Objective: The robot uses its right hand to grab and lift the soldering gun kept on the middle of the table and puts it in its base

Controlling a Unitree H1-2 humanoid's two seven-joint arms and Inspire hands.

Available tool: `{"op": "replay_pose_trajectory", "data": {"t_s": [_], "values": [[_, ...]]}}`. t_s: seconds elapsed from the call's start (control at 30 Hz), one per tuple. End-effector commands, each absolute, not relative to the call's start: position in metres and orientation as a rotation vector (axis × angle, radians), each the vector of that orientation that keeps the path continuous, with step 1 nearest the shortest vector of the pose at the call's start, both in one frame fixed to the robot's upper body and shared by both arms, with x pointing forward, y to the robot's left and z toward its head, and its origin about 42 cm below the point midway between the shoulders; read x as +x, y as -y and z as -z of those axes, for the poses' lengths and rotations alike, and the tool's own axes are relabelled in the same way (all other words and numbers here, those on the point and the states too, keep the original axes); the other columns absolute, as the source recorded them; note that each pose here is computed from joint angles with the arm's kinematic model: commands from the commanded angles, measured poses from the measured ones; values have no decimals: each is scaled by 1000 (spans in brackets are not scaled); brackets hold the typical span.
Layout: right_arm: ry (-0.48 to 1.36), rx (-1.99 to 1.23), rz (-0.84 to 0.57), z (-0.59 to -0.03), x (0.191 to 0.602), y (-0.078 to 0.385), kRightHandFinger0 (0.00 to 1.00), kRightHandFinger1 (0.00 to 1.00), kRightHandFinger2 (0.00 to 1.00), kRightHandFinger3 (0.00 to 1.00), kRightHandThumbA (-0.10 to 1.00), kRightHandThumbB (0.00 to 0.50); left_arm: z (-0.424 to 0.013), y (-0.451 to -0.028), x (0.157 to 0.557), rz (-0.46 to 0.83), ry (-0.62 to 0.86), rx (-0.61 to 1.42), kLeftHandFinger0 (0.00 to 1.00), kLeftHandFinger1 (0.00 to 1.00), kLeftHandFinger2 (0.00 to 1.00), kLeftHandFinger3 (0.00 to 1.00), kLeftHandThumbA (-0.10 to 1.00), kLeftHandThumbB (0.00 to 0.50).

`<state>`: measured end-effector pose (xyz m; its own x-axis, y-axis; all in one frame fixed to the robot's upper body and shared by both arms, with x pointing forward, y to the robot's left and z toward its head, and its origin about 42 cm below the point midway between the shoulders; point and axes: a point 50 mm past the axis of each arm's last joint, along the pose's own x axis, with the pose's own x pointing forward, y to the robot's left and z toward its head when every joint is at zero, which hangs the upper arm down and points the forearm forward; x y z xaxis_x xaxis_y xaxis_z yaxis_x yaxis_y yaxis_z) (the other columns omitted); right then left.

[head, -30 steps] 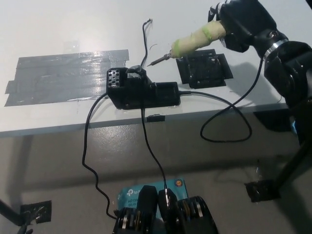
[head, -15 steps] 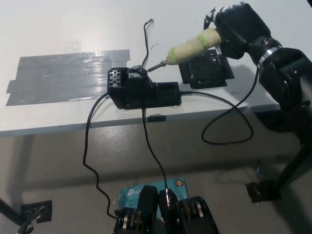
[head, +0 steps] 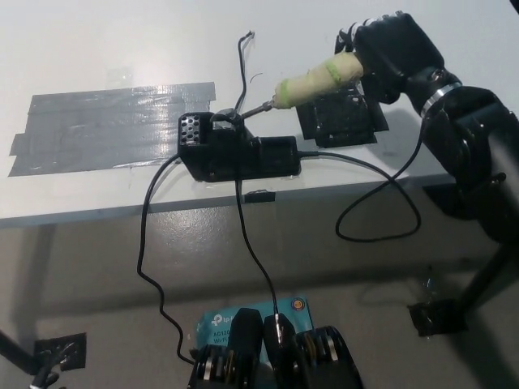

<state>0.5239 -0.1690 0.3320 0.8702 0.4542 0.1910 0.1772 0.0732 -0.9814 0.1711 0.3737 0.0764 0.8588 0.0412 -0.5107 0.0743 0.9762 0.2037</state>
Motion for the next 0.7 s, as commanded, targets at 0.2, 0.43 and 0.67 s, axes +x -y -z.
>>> {"op": "replay_pose_trajectory", "data": {"t_s": [0.2, 0.43, 0.67], "values": [[685, -1516, -95, -378, 529, 150, 0, 13, 484, 393, -100, 6, -83, -375, 171, 27, -532, 236, 1000, 1000, 1000, 1000, 1000, 500], [703, -1525, -96, -376, 529, 149, 0, 25, 493, 495, -100, 31, -83, -374, 173, 32, -526, 242, 1000, 1000, 1000, 1000, 1000, 500], [664, -1500, -133, -366, 526, 141, 0, 23, 496, 251, -100, 3, -86, -372, 173, 38, -528, 248, 1000, 1000, 1000, 1000, 1000, 500]]}}
